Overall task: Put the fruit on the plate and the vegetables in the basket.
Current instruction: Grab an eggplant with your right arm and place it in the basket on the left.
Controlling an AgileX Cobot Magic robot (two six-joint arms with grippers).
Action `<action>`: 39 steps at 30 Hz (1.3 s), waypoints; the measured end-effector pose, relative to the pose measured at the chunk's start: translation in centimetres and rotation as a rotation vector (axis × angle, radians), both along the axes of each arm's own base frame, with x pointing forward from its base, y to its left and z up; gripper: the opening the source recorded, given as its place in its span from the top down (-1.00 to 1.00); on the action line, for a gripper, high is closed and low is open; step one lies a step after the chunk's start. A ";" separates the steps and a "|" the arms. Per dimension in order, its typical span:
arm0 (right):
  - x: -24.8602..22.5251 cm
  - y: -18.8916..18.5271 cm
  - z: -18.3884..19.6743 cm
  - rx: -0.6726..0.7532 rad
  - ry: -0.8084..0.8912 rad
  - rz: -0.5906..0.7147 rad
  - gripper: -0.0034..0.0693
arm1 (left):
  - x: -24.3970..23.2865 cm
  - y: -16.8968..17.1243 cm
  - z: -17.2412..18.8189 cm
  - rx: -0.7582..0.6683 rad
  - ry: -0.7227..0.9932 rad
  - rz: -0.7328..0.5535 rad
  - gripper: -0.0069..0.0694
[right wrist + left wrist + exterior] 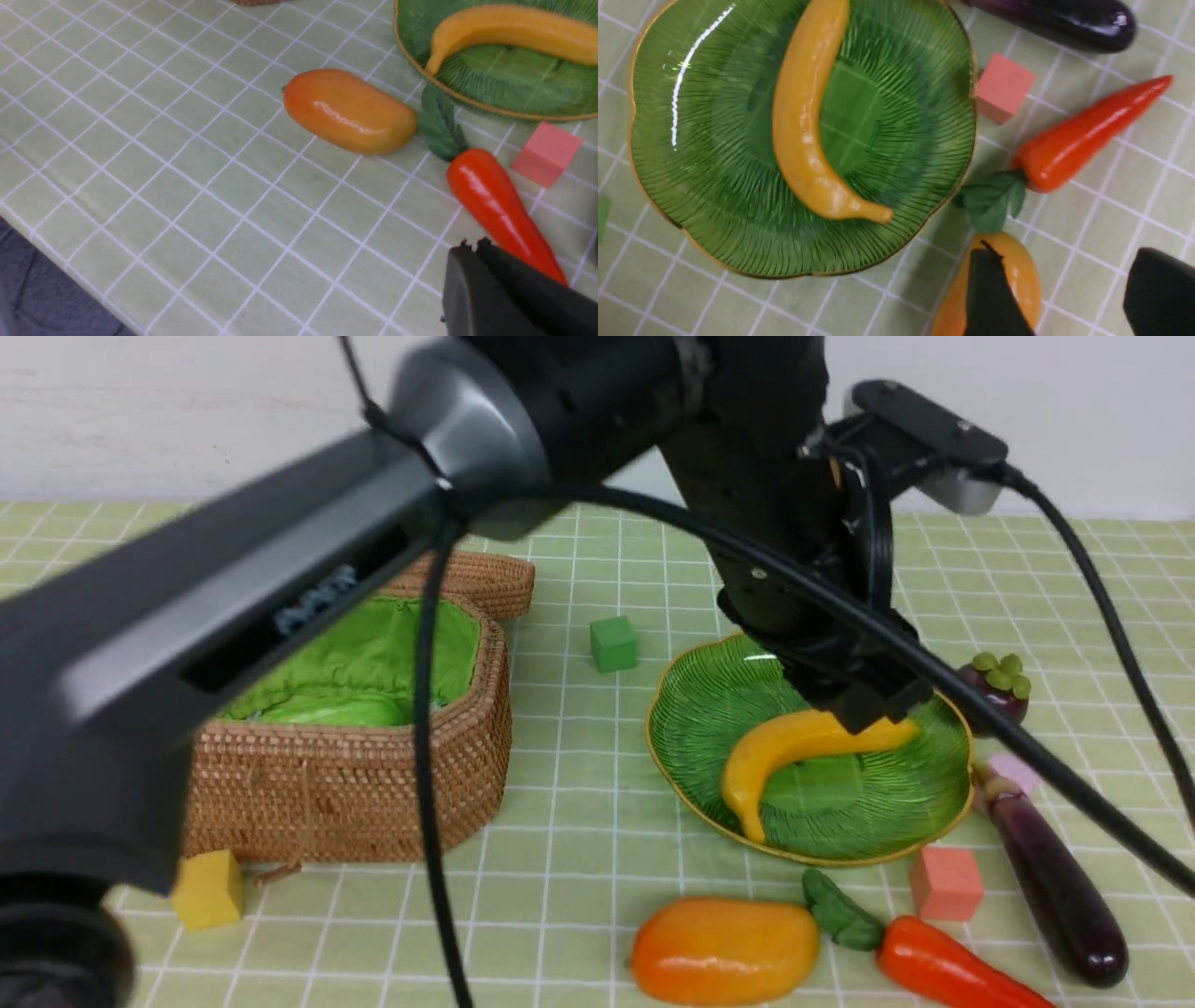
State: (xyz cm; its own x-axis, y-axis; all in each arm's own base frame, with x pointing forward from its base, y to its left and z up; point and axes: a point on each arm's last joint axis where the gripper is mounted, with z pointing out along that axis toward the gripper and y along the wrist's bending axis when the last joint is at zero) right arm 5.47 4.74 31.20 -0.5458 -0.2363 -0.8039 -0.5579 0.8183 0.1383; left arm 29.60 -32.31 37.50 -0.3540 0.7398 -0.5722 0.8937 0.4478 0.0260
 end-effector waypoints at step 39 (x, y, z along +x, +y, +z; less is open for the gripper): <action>17.8 0.0 -0.9 -0.300 0.499 -0.217 0.67 | -18.8 21.5 -4.3 -0.284 -0.101 0.391 0.85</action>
